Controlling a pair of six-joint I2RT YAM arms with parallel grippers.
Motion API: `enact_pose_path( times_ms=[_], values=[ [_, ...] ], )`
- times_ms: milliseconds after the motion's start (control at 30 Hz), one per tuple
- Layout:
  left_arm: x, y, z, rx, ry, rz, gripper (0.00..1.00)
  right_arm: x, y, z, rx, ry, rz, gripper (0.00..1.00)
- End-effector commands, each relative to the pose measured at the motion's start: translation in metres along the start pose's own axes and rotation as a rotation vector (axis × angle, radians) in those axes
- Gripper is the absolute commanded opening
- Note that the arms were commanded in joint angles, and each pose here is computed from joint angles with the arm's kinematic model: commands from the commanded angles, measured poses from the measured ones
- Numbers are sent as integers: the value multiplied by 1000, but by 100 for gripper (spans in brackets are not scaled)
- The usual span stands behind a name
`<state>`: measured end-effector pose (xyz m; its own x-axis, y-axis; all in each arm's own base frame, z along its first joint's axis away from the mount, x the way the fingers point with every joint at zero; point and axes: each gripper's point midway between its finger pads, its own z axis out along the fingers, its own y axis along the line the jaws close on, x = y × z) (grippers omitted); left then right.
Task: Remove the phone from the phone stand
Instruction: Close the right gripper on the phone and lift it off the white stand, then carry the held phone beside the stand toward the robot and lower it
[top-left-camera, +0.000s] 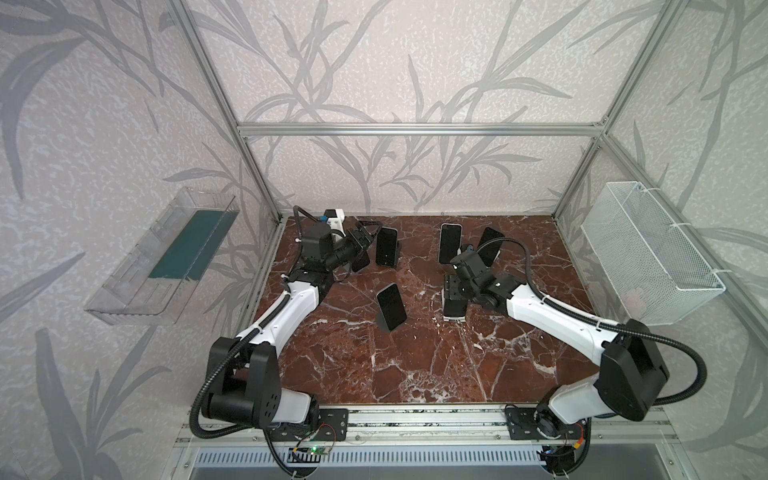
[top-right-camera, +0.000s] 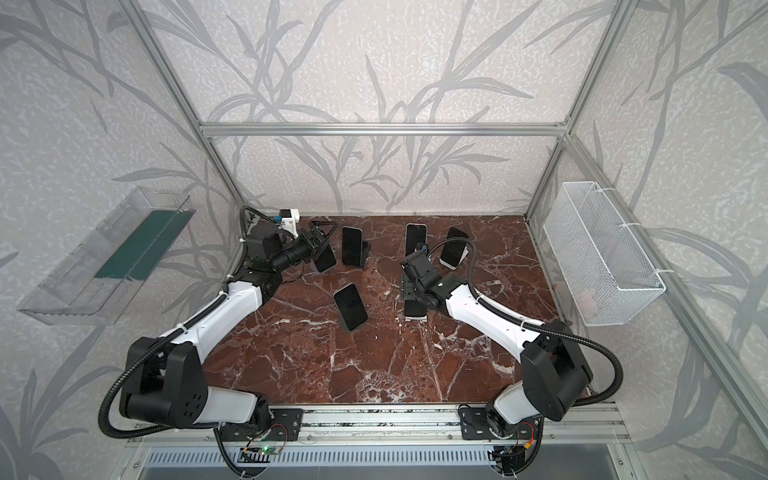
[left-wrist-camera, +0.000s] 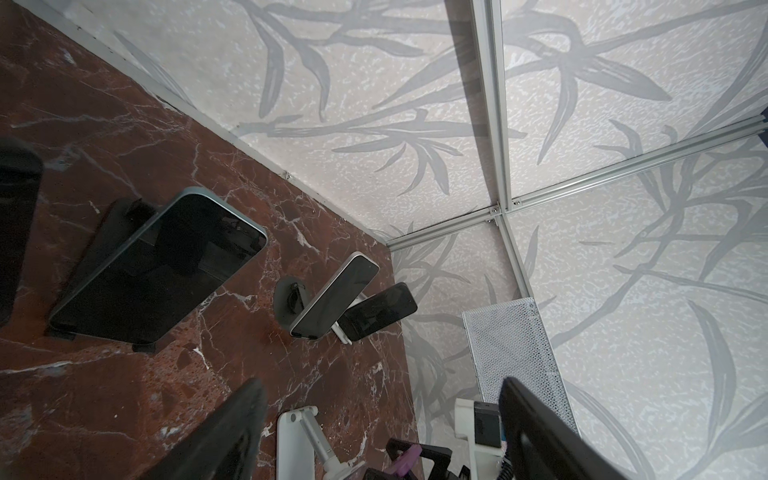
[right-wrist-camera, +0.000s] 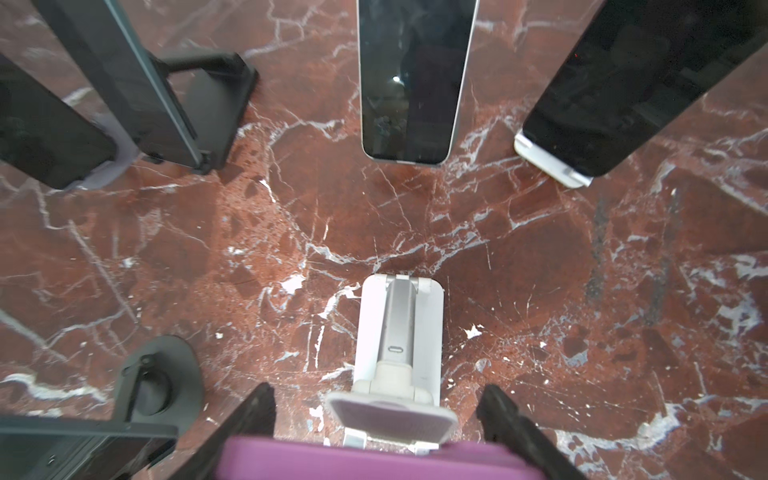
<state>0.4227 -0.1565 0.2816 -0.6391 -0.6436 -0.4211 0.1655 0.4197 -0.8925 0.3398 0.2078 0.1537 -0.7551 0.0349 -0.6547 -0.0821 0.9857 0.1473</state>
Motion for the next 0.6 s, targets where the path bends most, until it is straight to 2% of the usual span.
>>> enact_pose_path(
  times_ms=[0, 233, 400, 567],
  values=[
    [-10, -29, -5, 83, -19, 18, 88, -21, 3, -30, -35, -54, -31, 62],
    [-8, -28, -3, 86, -13, 13, 88, -34, -13, -75, -35, -135, -117, 62],
    [-5, -27, 1, 96, 0, -4, 88, -21, -40, -97, -17, -162, -155, 62],
    [-3, -32, 0, 108, 4, 1, 88, -13, -72, -100, -38, -174, -109, 63]
  ],
)
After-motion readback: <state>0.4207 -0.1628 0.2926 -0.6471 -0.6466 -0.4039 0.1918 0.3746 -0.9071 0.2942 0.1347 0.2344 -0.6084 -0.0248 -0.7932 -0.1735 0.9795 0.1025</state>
